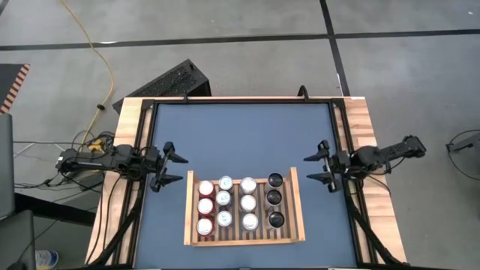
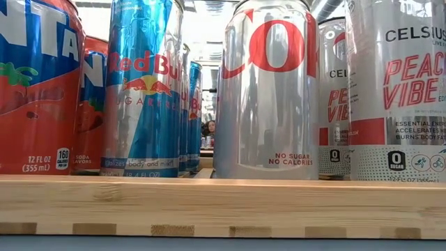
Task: Place canned beverage on shelf
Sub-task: Return to Home Position
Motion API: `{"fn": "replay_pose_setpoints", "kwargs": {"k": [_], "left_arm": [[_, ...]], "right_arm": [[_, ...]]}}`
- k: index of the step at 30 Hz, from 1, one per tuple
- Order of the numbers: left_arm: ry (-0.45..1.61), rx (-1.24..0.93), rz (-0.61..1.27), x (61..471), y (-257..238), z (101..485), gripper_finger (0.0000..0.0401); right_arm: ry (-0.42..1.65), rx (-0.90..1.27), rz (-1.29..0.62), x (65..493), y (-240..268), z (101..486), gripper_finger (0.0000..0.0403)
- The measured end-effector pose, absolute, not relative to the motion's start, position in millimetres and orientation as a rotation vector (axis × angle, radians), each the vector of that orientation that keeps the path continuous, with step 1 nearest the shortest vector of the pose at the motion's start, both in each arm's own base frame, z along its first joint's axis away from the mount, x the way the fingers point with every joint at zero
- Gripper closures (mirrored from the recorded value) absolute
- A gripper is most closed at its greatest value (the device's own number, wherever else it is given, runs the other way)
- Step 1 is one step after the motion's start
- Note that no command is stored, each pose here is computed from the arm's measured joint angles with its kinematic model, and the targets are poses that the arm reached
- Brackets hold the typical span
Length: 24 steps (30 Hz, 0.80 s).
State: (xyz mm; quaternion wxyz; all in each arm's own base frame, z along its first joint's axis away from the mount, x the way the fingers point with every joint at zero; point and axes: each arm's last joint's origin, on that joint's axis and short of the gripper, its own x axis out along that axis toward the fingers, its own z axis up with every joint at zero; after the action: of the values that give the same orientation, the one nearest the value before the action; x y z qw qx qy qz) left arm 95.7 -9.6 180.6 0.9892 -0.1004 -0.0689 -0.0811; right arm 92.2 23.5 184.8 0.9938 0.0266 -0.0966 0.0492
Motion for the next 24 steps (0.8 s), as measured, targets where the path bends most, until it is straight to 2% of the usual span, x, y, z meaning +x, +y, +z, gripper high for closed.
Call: {"fn": "replay_pose_setpoints", "kwargs": {"k": [11,18,24], "left_arm": [[-0.137,-0.207,-0.163,95.8,-9.6,180.1,0.0099],[-0.119,-0.311,-0.168,96.0,-9.5,179.0,0.0099],[-0.009,-0.415,-0.154,96.9,-9.6,169.2,0.0099]], "right_arm": [[-0.064,0.046,0.099,94.0,23.9,171.9,0.0137],[-0.054,0.041,0.104,94.0,24.1,170.8,0.0137],[-0.049,0.040,0.104,94.1,24.1,170.2,0.0137]]}}
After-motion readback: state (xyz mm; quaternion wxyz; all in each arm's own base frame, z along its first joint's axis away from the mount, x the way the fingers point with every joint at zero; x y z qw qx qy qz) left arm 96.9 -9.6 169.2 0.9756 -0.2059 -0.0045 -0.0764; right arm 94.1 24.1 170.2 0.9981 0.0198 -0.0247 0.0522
